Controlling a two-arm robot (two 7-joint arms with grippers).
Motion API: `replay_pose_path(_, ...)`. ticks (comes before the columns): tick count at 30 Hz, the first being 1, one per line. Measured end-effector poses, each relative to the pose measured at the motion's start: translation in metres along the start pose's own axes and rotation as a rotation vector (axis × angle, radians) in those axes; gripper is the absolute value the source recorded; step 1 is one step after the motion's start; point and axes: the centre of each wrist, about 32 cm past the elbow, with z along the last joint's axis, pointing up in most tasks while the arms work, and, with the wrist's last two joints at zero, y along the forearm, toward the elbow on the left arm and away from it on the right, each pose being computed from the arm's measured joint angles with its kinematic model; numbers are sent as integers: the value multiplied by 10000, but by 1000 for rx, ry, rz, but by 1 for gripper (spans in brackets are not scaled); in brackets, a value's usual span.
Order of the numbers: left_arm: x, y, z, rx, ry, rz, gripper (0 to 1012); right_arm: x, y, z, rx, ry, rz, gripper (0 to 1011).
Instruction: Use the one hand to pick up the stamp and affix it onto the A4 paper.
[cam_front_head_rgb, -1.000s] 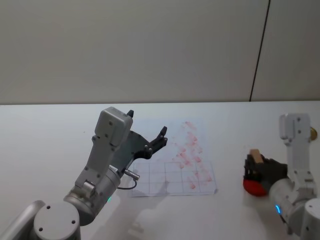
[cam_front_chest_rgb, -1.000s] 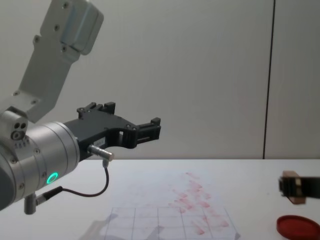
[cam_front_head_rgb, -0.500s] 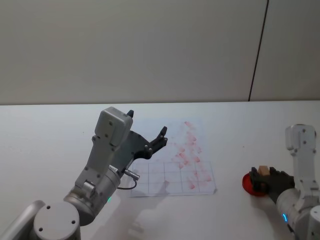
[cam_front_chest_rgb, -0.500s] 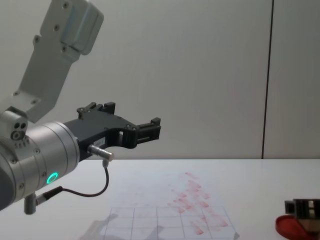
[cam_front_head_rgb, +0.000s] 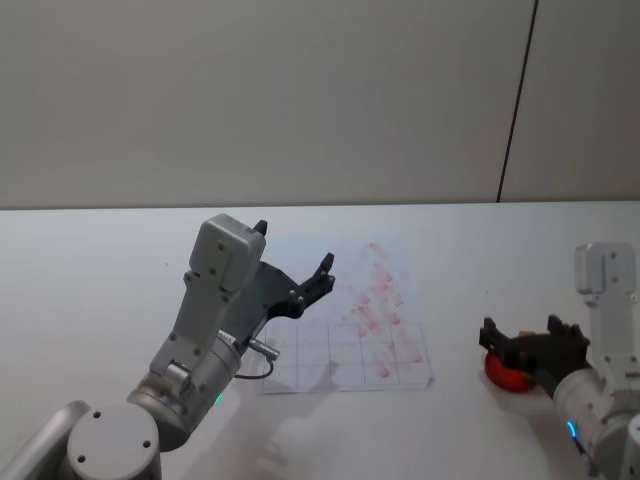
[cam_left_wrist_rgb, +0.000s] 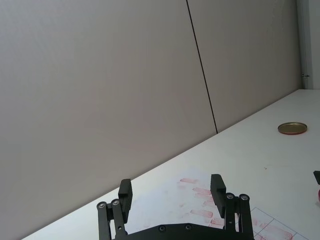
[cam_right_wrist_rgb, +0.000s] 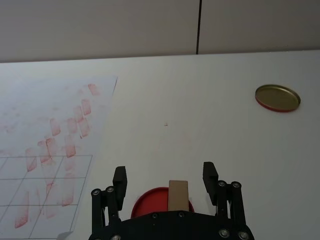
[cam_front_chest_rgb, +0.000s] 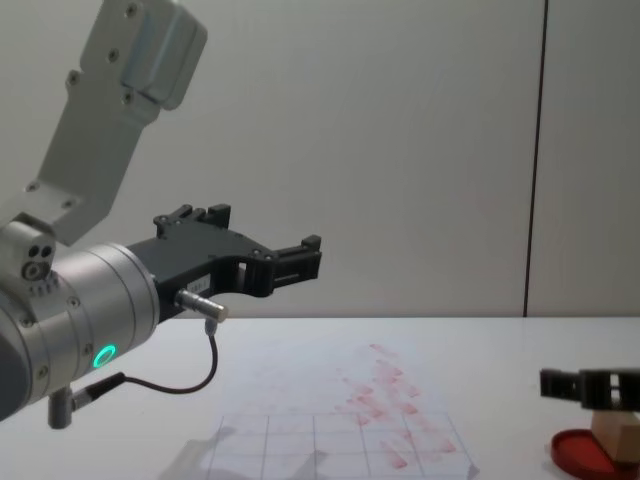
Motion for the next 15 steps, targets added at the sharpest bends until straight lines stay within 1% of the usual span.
replay_pose_path(1,0,0,0,0,0,0,993,1,-7,2,10,-2,2,939)
replay_pose_path(3,0,0,0,0,0,0,993,8,-26,6,28,-6,5,969)
replay_pose_path(4,0,0,0,0,0,0,993,15,-45,12,46,-10,8,998)
replay_pose_path(9,0,0,0,0,0,0,993,45,-114,23,108,-25,14,1001)
replay_pose_path(12,0,0,0,0,0,0,993,76,-181,33,162,-39,19,1001)
replay_pose_path(14,0,0,0,0,0,0,993,82,-194,33,172,-42,20,1001)
replay_pose_path(15,0,0,0,0,0,0,993,97,-221,38,193,-48,20,1001)
